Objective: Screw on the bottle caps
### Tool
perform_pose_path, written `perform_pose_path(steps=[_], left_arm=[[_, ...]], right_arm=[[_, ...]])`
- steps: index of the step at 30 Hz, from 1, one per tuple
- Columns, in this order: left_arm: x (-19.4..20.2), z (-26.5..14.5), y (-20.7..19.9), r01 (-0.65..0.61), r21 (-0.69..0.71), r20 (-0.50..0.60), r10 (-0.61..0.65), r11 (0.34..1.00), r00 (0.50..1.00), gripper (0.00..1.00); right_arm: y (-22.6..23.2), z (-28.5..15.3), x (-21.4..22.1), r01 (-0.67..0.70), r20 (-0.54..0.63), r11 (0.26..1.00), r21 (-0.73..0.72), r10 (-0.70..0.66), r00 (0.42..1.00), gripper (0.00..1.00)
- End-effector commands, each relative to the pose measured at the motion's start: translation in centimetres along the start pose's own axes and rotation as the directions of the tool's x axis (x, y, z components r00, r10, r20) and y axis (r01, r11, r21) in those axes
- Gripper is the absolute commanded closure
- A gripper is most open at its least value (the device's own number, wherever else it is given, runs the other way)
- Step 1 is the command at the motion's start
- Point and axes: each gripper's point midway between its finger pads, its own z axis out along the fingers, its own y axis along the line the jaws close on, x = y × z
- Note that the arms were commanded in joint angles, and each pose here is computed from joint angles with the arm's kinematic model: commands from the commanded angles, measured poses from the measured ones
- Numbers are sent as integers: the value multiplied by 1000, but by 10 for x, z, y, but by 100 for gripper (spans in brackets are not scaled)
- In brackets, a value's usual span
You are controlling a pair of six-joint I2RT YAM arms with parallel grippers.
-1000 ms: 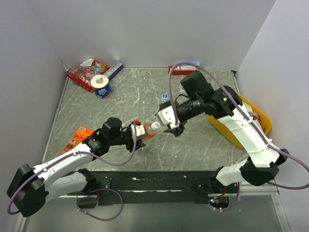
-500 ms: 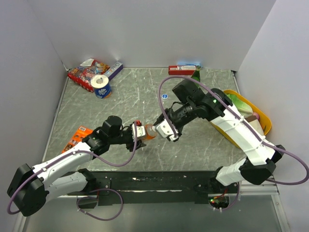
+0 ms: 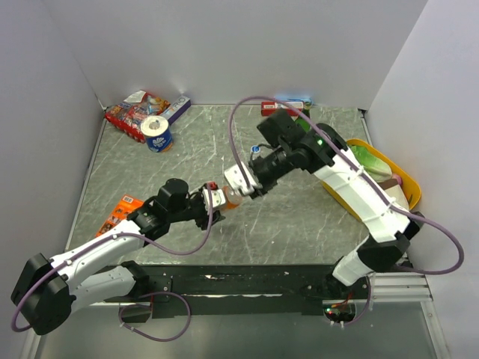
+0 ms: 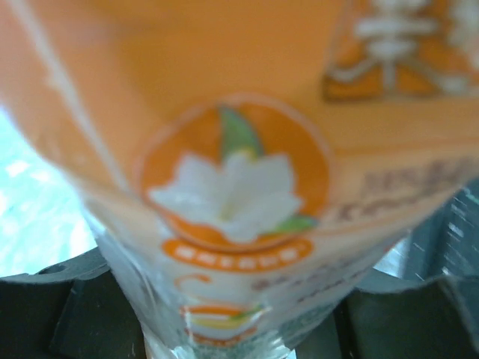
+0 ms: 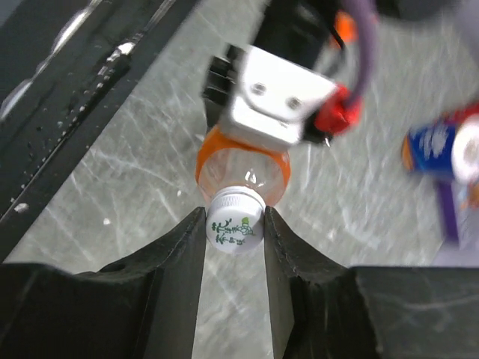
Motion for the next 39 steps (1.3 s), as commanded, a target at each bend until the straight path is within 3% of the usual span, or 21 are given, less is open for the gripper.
perform_pose_path(steps=[1,2,3,4,5,6,8,11,13,14,15,16,18,20,22,23,25,26,28,31,39], left_arm=[[-61,-17,86,157,-445,213,-67,882,975,99],[-66,-22,97,188,-501,234,-77,845,969,99],[-68,-34,120,233,-611,249,-96,756,964,99],[-71,-38,129,277,-644,281,-116,713,953,99],[-77,-42,137,296,-668,307,-109,683,945,99],[-79,-41,144,293,-689,301,-106,663,948,99],[-77,-36,148,261,-701,263,-99,663,960,99],[-62,-32,153,216,-731,192,-108,648,975,99],[-48,-28,151,188,-734,144,-121,653,982,99],[-44,-28,149,178,-727,130,-122,663,984,99],[-33,-26,142,162,-714,98,-132,681,986,99],[-29,-22,136,165,-689,92,-141,706,986,99],[-19,-18,123,176,-625,81,-161,761,984,99],[-11,-8,98,188,-499,65,-180,846,982,99],[-7,-7,76,169,-407,60,-158,898,986,99],[-17,-6,57,151,-300,91,-130,942,987,99],[-13,-7,33,97,-186,72,-85,978,994,99],[-17,-9,26,73,-148,84,-61,986,995,99],[-23,-10,10,12,-57,94,-7,998,996,99],[-19,-12,0,-27,6,68,27,1000,997,99],[-22,-13,1,-81,28,50,80,996,996,99]], right_arm=[[-47,7,3,-400,34,904,149,400,916,90],[-55,14,13,-615,59,772,158,615,786,94],[-64,14,16,-708,85,685,171,706,703,100],[-77,6,14,-787,135,588,188,778,613,100],[-79,20,16,-937,164,335,96,923,347,100],[-85,17,21,-971,207,228,77,948,240,100],[-75,34,20,-979,177,198,46,963,203,100],[-77,41,14,-980,166,196,25,966,197,100],[-87,29,15,-977,199,212,30,956,214,100],[-93,23,16,-967,216,251,38,943,253,98],[-99,12,19,-962,236,264,74,932,274,76],[-115,-14,23,-943,299,305,131,895,331,63],[-132,-46,23,-915,371,356,189,837,402,49],[-133,-78,14,-853,422,480,205,743,520,48],[-116,-77,9,-782,399,595,183,682,612,45],[-103,-87,-7,-623,373,745,237,523,767,44],[-80,-72,0,-445,291,859,254,372,882,38],[-65,-73,-18,-344,266,899,271,274,924,37],[-47,-55,-12,-189,186,949,254,144,972,35],[-29,-42,-19,-43,135,971,236,11,991,34],[-5,-25,-30,120,94,985,126,-133,987,34]])
